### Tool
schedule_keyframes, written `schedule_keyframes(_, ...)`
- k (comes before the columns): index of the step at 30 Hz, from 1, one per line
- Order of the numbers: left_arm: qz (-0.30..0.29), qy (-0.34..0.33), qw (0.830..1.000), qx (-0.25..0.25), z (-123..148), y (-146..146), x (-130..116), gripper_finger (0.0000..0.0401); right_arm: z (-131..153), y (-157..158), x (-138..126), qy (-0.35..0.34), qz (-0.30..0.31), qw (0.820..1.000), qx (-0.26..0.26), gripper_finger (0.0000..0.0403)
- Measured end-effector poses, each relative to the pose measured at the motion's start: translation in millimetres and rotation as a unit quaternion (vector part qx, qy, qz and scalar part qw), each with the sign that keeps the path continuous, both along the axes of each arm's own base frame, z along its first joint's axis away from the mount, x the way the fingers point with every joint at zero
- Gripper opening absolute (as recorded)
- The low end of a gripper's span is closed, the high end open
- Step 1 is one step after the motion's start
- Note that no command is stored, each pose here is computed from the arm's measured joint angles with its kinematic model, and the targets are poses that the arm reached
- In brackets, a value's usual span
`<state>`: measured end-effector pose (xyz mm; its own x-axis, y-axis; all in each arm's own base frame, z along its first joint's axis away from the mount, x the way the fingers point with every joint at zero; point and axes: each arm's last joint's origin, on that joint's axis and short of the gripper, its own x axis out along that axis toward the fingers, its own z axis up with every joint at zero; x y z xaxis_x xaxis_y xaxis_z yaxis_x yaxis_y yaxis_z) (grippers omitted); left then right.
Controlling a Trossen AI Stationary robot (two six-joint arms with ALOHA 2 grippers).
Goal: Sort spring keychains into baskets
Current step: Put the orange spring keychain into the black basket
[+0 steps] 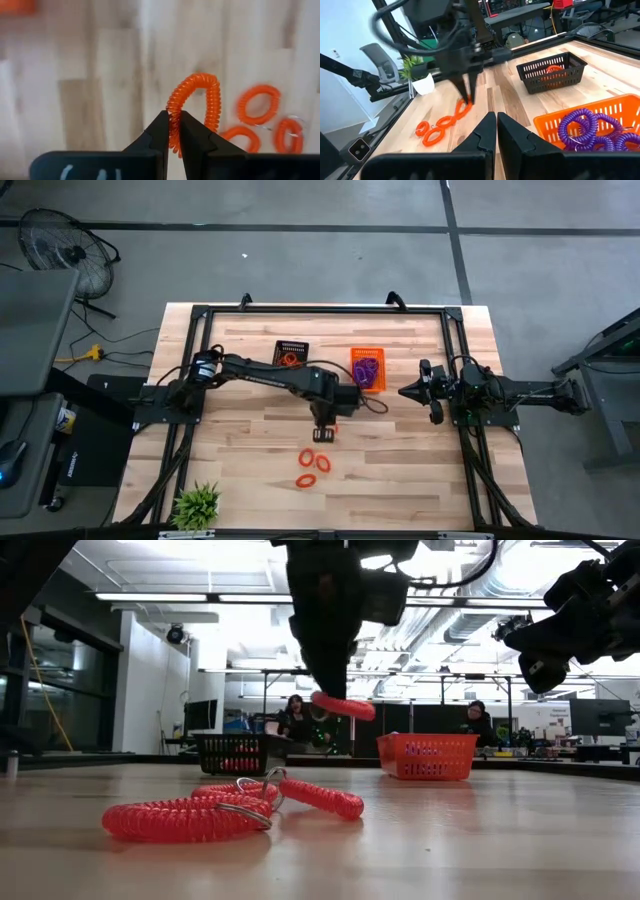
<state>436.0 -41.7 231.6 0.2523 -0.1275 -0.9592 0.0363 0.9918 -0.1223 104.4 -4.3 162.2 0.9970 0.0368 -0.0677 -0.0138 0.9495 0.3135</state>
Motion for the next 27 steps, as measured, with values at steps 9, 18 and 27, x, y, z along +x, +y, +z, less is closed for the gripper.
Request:
schedule_keyframes(9,0.122,0.039,0.992,0.002,9,35,-9,0.0026,0,0,0,0.000,0.000,1.000,0.000,0.0011)
schedule_keyframes(18,0.185,0.045,0.980,0.050,40,71,-35,0.0026,0,0,0,0.001,0.000,1.000,0.000,0.0011)
schedule_keyframes(27,0.284,0.037,0.953,0.098,59,114,-98,0.0026,0,0,0,0.001,0.000,1.000,0.000,0.0011)
